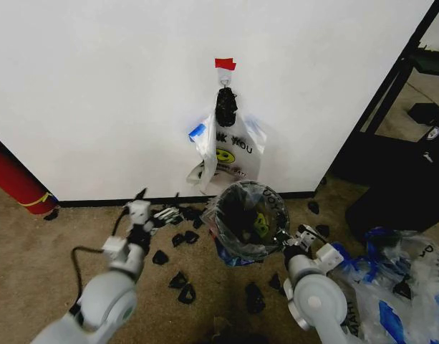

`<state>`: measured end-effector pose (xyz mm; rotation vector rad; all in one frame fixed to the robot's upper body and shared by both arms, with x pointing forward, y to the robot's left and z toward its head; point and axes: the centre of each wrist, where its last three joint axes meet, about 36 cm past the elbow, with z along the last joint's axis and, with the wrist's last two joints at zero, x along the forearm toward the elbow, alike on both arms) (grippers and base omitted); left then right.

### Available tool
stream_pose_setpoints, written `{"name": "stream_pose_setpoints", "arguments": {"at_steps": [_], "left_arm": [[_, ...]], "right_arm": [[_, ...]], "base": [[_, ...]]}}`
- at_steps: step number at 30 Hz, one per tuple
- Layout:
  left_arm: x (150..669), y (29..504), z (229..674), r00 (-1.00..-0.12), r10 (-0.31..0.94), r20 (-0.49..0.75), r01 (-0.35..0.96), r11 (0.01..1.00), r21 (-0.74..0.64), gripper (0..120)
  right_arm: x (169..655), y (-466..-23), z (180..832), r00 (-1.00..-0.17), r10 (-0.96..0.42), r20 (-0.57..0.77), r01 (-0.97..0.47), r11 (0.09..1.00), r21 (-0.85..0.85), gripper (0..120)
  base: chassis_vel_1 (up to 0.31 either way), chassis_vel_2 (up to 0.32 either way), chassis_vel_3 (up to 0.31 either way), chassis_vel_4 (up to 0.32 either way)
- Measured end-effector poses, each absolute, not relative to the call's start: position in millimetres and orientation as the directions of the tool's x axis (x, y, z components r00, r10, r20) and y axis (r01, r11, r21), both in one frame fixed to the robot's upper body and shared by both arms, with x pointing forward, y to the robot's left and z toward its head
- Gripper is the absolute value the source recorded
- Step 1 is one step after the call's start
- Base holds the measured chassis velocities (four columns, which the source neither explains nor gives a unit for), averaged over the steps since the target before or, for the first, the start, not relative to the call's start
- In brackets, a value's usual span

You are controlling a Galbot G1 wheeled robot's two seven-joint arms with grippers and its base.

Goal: Pick up the garbage bag from the wall and place it over the trash bin.

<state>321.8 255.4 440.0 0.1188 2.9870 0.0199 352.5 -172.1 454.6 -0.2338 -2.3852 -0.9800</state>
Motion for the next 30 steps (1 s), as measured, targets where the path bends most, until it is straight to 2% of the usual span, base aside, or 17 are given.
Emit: {"name": "stream_pose_setpoints", "arguments": {"at_steps": [3, 6, 12, 21, 23, 29, 30], "left_arm": [[301.0, 270.5, 434.3, -0.979, 0.007, -0.204, 0.006, 1.000, 0.008, 100], [272.0, 271.5, 434.1, -0.977, -0.044, -0.208, -0.033, 0.998, -0.056, 100], [246.8, 254.0, 442.0, -0.973, -0.061, -0.221, -0.045, 0.996, -0.079, 100], [245.7, 243.3, 452.5, -0.971, -0.046, -0.236, -0.030, 0.997, -0.071, 100], [246.2, 243.2, 452.7, -0.971, -0.045, -0.236, -0.029, 0.997, -0.070, 100], [247.0, 241.3, 449.6, -0.974, -0.050, -0.221, -0.031, 0.996, -0.087, 100], [247.0, 241.3, 449.6, -0.974, -0.050, -0.221, -0.031, 0.996, -0.087, 100]], "right_arm": [[360.2, -170.6, 449.4, -0.791, -0.065, 0.608, 0.358, 0.757, 0.546, 0], [370.3, -171.8, 445.2, -0.781, -0.067, 0.621, 0.346, 0.781, 0.520, 0], [384.3, -171.0, 437.0, -0.783, -0.082, 0.617, 0.319, 0.798, 0.511, 0], [389.9, -162.9, 428.4, -0.784, -0.114, 0.611, 0.274, 0.818, 0.505, 0], [389.6, -162.8, 428.0, -0.784, -0.116, 0.610, 0.269, 0.821, 0.503, 2], [388.3, -162.0, 424.8, -0.778, -0.117, 0.617, 0.266, 0.829, 0.492, 28], [388.3, -162.0, 424.8, -0.778, -0.117, 0.617, 0.266, 0.829, 0.492, 28]], "base": [[0.000, 0.000, 0.000, 0.000], [0.000, 0.000, 0.000, 0.000], [0.000, 0.000, 0.000, 0.000], [0.000, 0.000, 0.000, 0.000], [0.000, 0.000, 0.000, 0.000], [0.000, 0.000, 0.000, 0.000], [0.000, 0.000, 0.000, 0.000]]}}
